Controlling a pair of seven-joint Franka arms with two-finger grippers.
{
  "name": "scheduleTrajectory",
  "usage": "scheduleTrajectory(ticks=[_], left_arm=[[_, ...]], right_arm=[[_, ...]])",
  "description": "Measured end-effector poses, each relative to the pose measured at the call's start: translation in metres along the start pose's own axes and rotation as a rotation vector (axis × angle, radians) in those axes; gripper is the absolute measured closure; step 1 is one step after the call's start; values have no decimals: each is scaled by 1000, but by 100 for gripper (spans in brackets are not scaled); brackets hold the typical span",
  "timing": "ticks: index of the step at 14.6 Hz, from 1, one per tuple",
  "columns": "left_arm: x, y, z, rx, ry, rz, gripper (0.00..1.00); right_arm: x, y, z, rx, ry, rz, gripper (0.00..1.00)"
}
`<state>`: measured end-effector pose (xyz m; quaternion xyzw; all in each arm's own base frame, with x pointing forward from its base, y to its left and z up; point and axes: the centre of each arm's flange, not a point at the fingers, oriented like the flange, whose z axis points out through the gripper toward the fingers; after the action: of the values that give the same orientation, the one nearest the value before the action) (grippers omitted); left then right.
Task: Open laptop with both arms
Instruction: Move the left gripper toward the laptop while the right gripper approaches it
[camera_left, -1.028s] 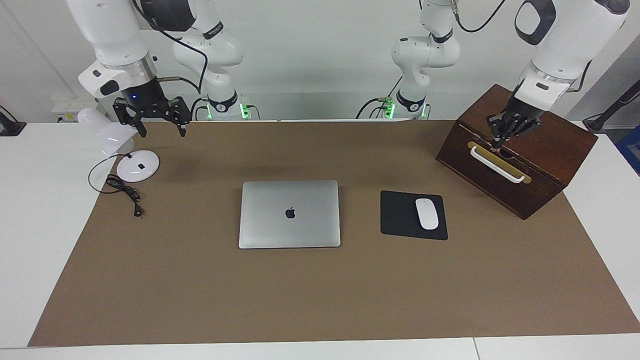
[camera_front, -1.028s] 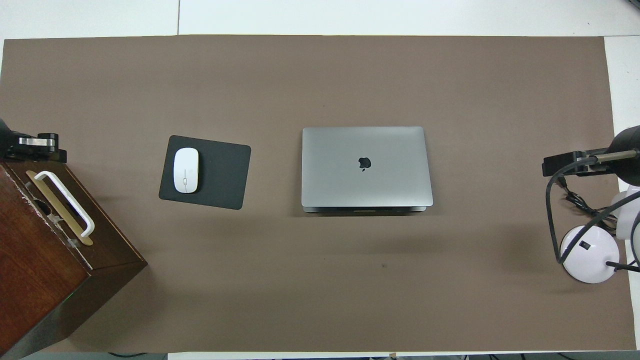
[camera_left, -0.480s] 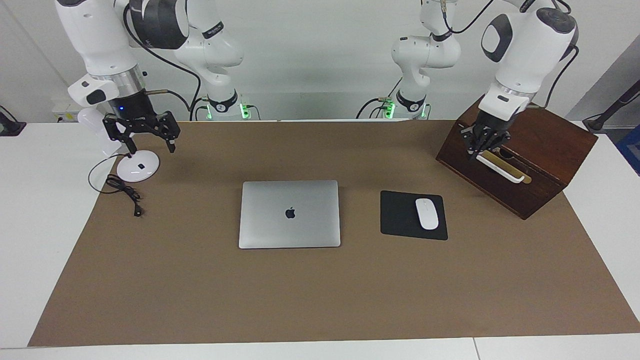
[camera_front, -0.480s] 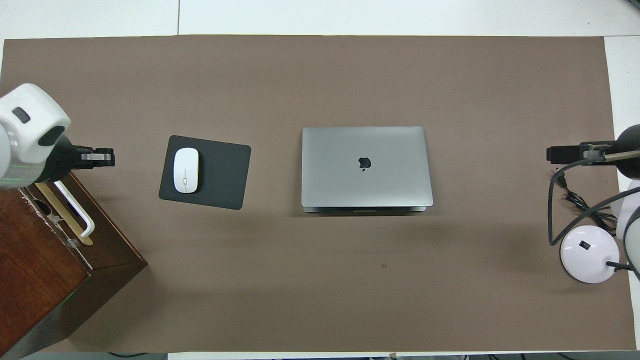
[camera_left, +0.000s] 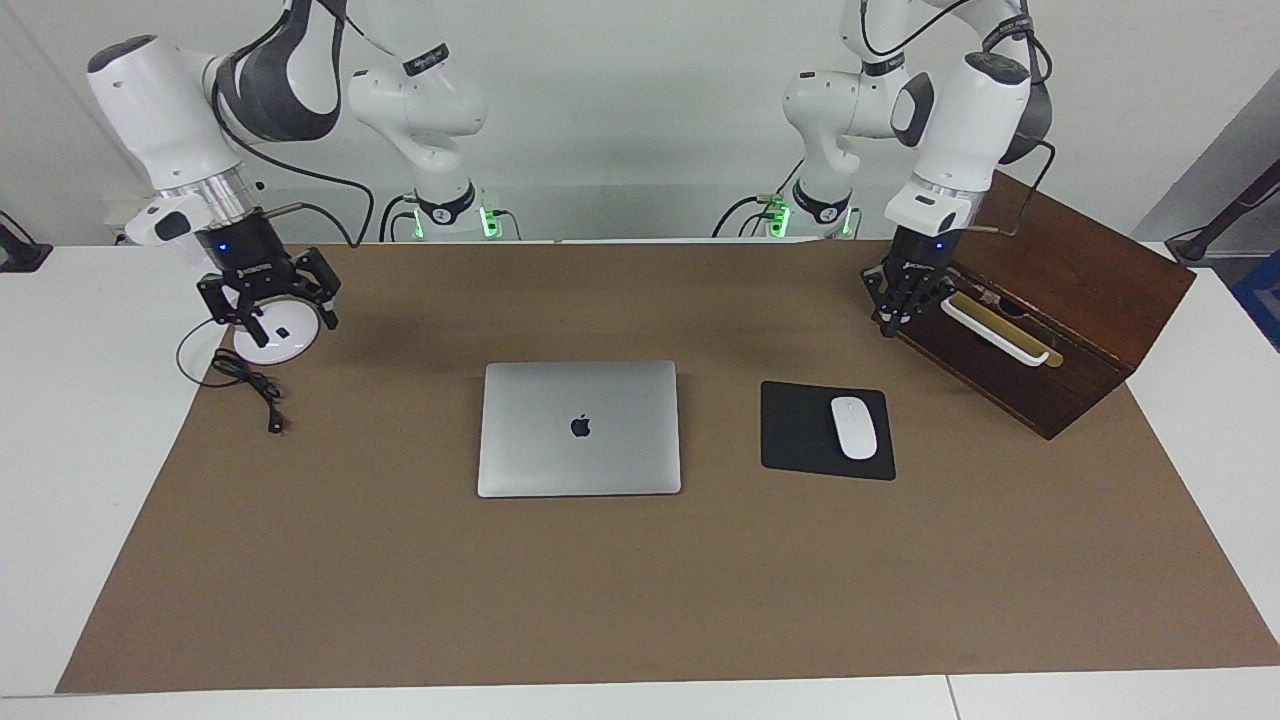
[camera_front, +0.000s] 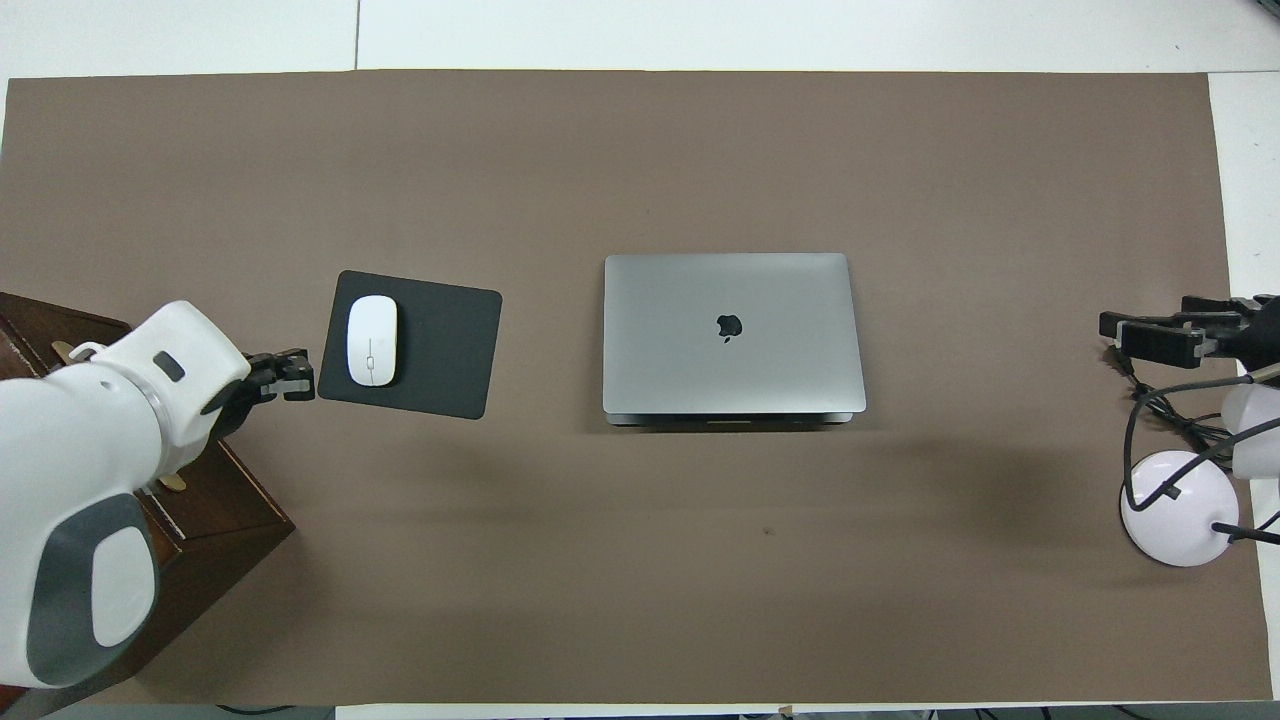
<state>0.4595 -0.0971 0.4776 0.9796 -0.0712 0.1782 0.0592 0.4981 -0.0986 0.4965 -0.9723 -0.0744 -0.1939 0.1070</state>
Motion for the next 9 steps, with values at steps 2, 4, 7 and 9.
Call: scheduleTrajectory(ticks=[2,4,7,9], left_arm=[[-21,14,6,-16,28,7,99],[-36,35,12,-40,59,7,99],[-56,68,25,-75,100,16,99],[-72,80,36,-87,136,29,99]], right_arm=[[-7,3,9,59,54,-3,0],[-18,3,24,131,149,5,0],[-43,1,53,208,254,45,0],[-49,-17,69,261,298,108,0]])
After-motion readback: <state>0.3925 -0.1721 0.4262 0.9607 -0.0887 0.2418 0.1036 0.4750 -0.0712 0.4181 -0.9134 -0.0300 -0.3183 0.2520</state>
